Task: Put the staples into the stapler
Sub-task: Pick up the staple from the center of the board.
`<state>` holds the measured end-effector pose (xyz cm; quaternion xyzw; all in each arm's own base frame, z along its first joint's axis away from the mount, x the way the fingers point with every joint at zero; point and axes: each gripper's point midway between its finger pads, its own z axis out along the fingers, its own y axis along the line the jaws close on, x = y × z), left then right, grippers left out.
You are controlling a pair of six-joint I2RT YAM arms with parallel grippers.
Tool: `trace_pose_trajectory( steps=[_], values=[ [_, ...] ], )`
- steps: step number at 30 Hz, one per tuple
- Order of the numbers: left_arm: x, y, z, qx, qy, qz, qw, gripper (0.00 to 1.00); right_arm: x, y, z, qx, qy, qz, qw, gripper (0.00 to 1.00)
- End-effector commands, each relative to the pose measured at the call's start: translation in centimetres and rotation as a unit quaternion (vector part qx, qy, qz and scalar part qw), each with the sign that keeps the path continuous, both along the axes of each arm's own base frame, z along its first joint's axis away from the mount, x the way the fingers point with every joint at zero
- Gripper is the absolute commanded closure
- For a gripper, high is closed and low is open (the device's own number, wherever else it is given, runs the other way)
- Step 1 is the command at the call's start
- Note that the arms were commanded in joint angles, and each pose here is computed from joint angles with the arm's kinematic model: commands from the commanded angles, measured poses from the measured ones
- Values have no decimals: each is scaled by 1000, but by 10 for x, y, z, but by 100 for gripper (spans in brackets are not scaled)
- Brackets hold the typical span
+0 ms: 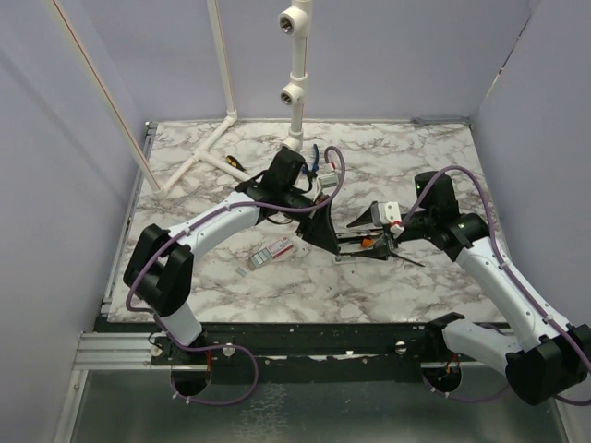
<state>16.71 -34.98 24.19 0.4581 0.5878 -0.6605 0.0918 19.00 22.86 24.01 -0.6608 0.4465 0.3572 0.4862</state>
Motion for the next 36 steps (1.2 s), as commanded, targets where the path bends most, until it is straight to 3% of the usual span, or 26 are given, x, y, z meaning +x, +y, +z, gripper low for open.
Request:
trace_pose_trajectory(
  steps=[1,4,9,15,22,31,36],
  values=[
    [8,0,4,-12,-81,39,996,100,5,-4,-3,-20,44,-42,998,29],
    [17,2,0,-10,-123,65,990,100,5,-6,-5,-26,68,-59,996,20],
    [35,8,-14,22,-195,113,974,100,16,-7,-5,-31,112,-106,988,14],
    [61,25,-28,72,-308,158,936,100,26,-8,7,-20,146,-156,977,11],
    [73,38,-27,80,-399,170,898,100,34,-3,33,-3,180,-173,968,1],
    [71,41,-15,59,-453,158,875,100,49,-5,51,16,218,-236,947,0],
    [72,40,-11,54,-468,154,869,100,50,1,38,-17,265,-217,939,0]
  ],
)
